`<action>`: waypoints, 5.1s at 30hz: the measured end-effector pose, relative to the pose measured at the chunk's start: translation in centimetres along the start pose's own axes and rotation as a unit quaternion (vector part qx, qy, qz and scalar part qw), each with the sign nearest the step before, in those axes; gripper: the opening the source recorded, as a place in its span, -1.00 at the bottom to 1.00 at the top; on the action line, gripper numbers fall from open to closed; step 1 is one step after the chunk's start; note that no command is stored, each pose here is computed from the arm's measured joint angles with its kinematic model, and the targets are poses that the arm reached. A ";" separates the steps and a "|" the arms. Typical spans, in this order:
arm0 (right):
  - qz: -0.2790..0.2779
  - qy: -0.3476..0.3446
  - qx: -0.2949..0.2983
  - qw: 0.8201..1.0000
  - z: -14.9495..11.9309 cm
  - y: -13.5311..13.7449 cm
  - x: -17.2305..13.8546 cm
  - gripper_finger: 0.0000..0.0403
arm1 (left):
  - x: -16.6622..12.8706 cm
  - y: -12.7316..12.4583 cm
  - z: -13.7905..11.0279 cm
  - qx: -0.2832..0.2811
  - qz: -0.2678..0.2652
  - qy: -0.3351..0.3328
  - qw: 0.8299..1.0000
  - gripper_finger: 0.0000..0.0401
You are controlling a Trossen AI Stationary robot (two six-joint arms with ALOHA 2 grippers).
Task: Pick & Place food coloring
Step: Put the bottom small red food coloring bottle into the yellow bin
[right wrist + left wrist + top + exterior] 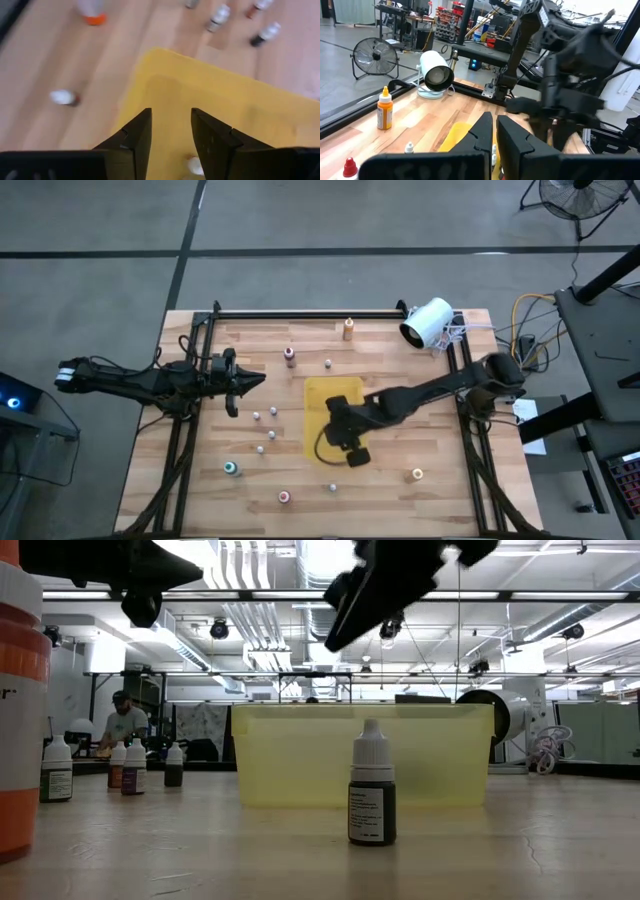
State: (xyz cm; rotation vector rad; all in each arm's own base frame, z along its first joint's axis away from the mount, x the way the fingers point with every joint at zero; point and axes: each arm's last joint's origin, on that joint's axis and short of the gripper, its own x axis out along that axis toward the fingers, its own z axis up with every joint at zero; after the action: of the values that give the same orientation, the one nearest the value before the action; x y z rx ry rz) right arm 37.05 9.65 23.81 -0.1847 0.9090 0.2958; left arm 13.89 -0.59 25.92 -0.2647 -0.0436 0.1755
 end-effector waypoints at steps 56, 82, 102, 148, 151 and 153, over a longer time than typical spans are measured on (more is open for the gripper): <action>0.059 -0.076 -0.009 0.995 4.1 14.7 -6.7 -0.37 | 0.0 0.0 0.0 0.000 0.000 0.000 1.000 -1.00; 0.040 0.023 0.079 0.996 3.0 11.6 -0.4 -0.03 | 0.0 0.0 0.0 0.000 0.000 0.000 1.000 -1.00; 0.065 0.109 0.071 0.989 0.8 9.9 6.7 0.05 | 0.0 0.0 0.0 0.000 0.000 0.001 1.000 -1.00; 0.067 0.070 0.062 0.993 0.3 8.7 8.7 0.05 | 0.1 0.3 -1.1 0.005 0.004 0.017 1.000 -1.00; 0.067 0.070 0.062 0.993 0.3 8.7 8.8 0.05 | 0.1 0.3 -1.1 0.005 0.005 0.017 1.000 -1.00; 0.067 0.070 0.062 0.993 0.3 8.7 8.8 0.05 | 0.1 0.3 -1.1 0.005 0.005 0.017 1.000 -1.00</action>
State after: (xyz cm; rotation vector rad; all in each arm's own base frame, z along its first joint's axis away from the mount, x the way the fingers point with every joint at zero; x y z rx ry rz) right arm 39.52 19.43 16.75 -0.0303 1.0780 0.3528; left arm 13.97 -0.60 24.74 -0.2578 -0.0080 0.1803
